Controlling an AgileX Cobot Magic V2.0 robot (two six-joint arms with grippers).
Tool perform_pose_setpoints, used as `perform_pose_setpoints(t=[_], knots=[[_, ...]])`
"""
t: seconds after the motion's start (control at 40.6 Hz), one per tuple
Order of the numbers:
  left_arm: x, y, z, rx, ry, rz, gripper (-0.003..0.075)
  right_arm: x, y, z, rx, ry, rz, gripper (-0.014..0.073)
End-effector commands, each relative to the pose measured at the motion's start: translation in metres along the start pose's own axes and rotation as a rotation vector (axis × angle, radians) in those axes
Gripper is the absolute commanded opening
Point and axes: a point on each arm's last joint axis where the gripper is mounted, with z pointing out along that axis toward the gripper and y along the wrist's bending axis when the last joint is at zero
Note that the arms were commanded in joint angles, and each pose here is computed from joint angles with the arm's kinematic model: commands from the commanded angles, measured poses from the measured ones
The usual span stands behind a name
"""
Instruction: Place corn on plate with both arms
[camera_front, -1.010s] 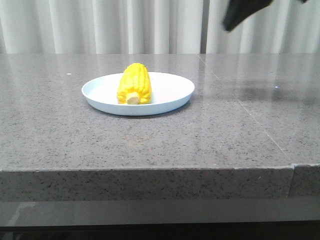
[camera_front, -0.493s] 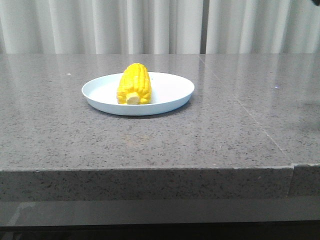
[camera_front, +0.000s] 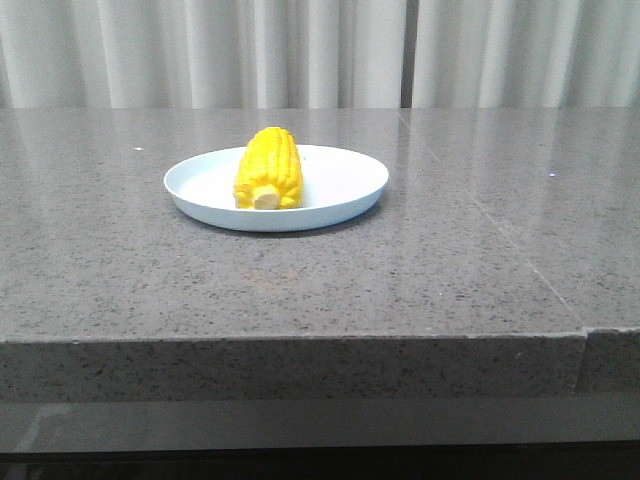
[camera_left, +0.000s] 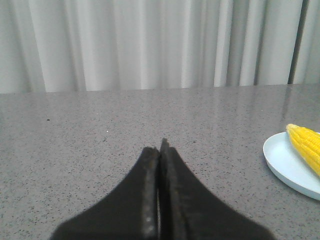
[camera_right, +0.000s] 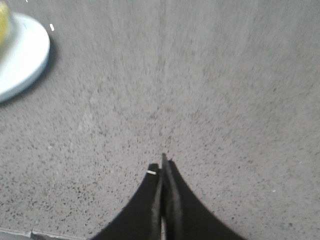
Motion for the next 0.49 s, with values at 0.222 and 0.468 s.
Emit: perform_pose_setpoints(t=[0.222,0.468], knots=[[-0.015,0.000,-0.001,0.004,-0.094,0.000,-0.0020,0.019,-0.002,-0.045,-0.005,-0.305,-0.006,-0.0038],[-0.015,0.000,-0.001,0.004,-0.094,0.000,-0.0020,0.020,-0.002,-0.049,-0.005,-0.319,-0.006,-0.0038]])
